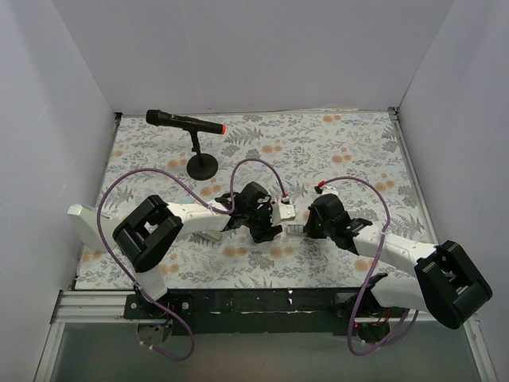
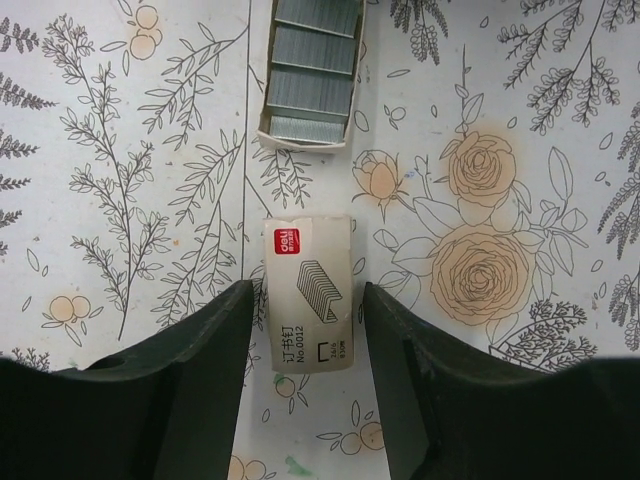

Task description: Load the staples into the stapler

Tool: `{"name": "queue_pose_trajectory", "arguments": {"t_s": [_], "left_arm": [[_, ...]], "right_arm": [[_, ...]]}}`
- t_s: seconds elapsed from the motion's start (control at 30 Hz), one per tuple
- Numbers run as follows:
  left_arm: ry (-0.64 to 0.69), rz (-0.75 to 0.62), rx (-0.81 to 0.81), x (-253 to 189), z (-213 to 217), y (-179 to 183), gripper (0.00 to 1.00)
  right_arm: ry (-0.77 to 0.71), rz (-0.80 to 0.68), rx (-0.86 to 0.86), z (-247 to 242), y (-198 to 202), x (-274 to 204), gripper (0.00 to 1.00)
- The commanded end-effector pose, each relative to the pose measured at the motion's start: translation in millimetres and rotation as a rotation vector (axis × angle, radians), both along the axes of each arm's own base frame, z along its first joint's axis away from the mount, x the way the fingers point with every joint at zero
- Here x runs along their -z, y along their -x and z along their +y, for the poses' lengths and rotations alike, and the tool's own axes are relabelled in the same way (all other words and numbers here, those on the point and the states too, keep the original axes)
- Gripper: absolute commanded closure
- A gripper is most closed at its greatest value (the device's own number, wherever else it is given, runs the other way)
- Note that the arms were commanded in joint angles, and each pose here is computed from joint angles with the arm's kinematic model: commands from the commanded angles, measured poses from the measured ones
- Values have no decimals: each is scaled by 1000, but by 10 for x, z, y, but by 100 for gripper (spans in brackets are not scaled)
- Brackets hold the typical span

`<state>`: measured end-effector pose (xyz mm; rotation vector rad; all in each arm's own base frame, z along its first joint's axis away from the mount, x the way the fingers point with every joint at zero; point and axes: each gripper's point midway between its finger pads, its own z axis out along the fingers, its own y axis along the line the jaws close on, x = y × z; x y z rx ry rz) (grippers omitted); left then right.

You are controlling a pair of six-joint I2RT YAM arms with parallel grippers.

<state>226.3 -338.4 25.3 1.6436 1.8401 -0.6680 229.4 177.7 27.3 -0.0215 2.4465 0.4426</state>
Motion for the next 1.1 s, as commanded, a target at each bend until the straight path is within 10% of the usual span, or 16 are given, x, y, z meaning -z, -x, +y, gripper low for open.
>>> {"name": "queue_pose_trajectory", "arguments": {"t_s": [0.0,0.43,0.53,0.73,1.07], "left_arm": [[30,-14,-7,-87,-95,-53,52],[193,-203,-182,-897,-73,-338,23],[280,-242,-421,-1335,61,-554,2],[364,-130,-1240,-1769,908,-823,2],[345,227,-1763,-1215,1756,-41,2]], "right_arm": [[26,-36,1,-32,-83,-145,94],[31,-92,-47,-10,-128,-392,59],[11,-163,-124,71,-152,-600,45],[13,-253,-187,75,-137,-929,15],[-8,-318,-217,43,-64,-1115,9]]}}
